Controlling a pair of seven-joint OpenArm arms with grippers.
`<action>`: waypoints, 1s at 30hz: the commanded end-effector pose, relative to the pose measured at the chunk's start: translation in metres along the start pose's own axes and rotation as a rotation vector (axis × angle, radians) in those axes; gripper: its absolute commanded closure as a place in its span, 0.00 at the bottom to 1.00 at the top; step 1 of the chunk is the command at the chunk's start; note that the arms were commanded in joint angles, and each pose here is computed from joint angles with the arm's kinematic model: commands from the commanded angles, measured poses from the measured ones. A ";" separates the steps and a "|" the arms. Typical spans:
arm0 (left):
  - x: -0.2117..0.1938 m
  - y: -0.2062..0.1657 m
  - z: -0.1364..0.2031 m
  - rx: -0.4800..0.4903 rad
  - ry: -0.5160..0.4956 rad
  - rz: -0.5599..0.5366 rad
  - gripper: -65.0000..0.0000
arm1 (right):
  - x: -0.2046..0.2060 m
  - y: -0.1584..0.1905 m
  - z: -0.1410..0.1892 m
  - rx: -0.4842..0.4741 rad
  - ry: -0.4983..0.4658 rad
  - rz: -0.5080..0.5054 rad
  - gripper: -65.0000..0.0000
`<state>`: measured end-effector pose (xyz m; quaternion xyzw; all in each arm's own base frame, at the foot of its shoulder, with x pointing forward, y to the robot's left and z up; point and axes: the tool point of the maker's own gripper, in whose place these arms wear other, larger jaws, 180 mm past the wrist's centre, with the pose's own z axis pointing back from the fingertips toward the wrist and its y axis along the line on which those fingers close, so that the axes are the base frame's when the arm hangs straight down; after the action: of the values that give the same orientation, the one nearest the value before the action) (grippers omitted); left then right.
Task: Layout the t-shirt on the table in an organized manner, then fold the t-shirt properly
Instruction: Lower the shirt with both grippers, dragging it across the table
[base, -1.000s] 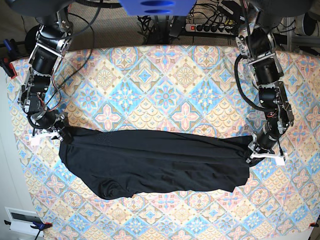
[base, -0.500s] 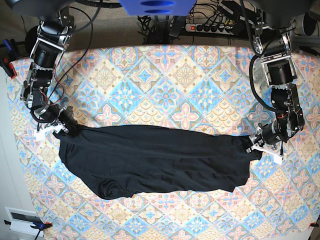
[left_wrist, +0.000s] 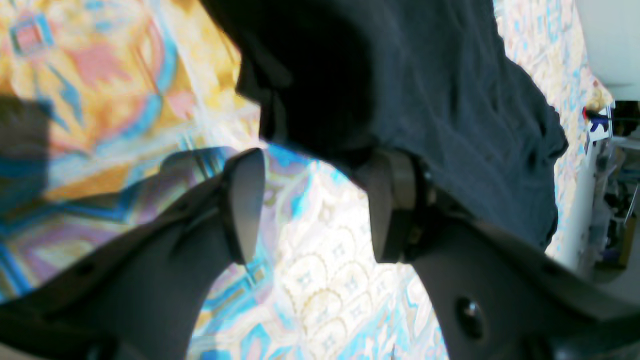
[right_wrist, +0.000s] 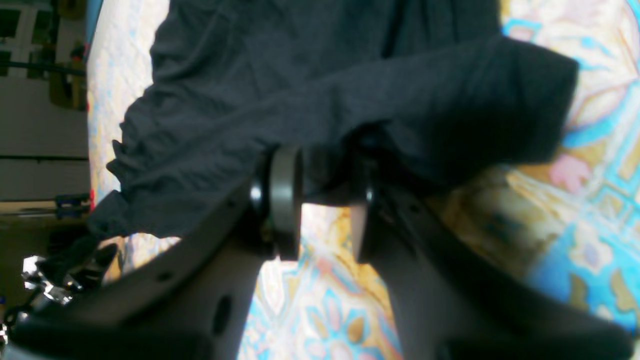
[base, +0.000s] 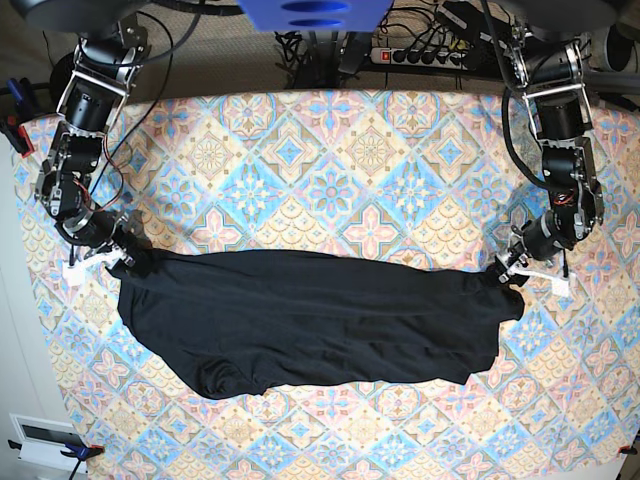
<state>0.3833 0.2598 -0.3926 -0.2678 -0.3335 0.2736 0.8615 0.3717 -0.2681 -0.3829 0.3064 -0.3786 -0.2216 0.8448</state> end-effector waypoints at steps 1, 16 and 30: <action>0.012 -0.015 -0.002 -0.039 -0.033 -0.003 0.50 | 0.023 0.010 0.005 0.026 -0.052 0.031 0.77; -0.007 -0.015 -0.050 -0.009 -0.071 0.121 0.50 | 0.017 0.009 0.010 0.023 -0.033 0.042 0.77; 0.031 -0.051 -0.065 -0.063 -0.128 0.152 0.81 | 0.010 -0.019 0.053 -0.046 -0.063 0.033 0.76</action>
<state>0.4494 0.2221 -0.4099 -0.2910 -0.3502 0.3531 0.8173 0.3226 -0.2996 -0.3829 0.2742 -0.3755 -0.2369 0.8531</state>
